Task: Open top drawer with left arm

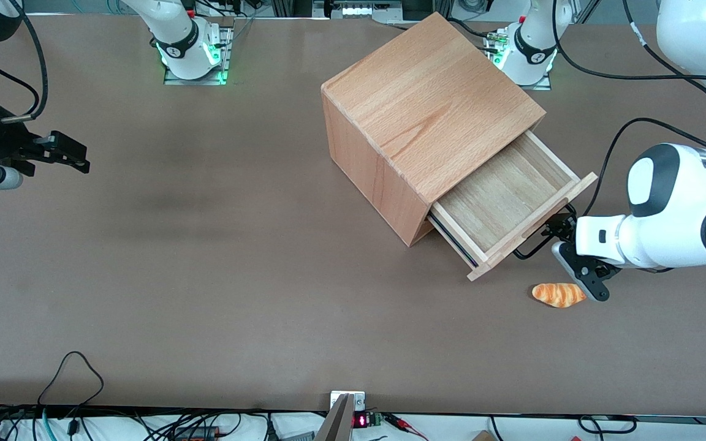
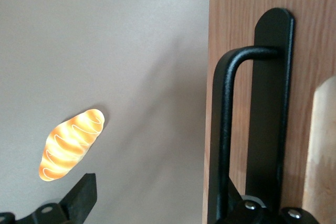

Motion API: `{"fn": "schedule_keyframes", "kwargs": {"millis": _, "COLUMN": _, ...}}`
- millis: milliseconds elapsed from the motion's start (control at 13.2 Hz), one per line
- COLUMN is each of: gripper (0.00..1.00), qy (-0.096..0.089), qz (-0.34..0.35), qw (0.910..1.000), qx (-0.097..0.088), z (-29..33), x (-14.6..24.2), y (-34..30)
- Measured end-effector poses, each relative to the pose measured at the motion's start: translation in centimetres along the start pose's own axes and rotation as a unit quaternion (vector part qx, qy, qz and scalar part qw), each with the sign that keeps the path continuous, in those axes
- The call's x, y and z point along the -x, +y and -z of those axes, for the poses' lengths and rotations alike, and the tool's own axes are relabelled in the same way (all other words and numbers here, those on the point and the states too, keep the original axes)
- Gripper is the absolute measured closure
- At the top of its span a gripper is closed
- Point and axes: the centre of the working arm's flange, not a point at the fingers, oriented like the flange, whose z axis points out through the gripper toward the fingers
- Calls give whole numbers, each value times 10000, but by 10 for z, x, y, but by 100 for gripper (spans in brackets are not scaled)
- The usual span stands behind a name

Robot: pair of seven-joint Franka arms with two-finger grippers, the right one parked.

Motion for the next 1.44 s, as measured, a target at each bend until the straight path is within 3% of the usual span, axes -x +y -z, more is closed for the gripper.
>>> {"fn": "schedule_keyframes", "kwargs": {"millis": 907, "gripper": 0, "qy": 39, "qz": 16, "qw": 10000, "qx": -22, "z": 1, "x": -1, "y": -7}}
{"fn": "schedule_keyframes", "kwargs": {"millis": 1436, "gripper": 0, "qy": 105, "qz": 179, "qw": 9995, "qx": 220, "z": -1, "x": 10, "y": -16}}
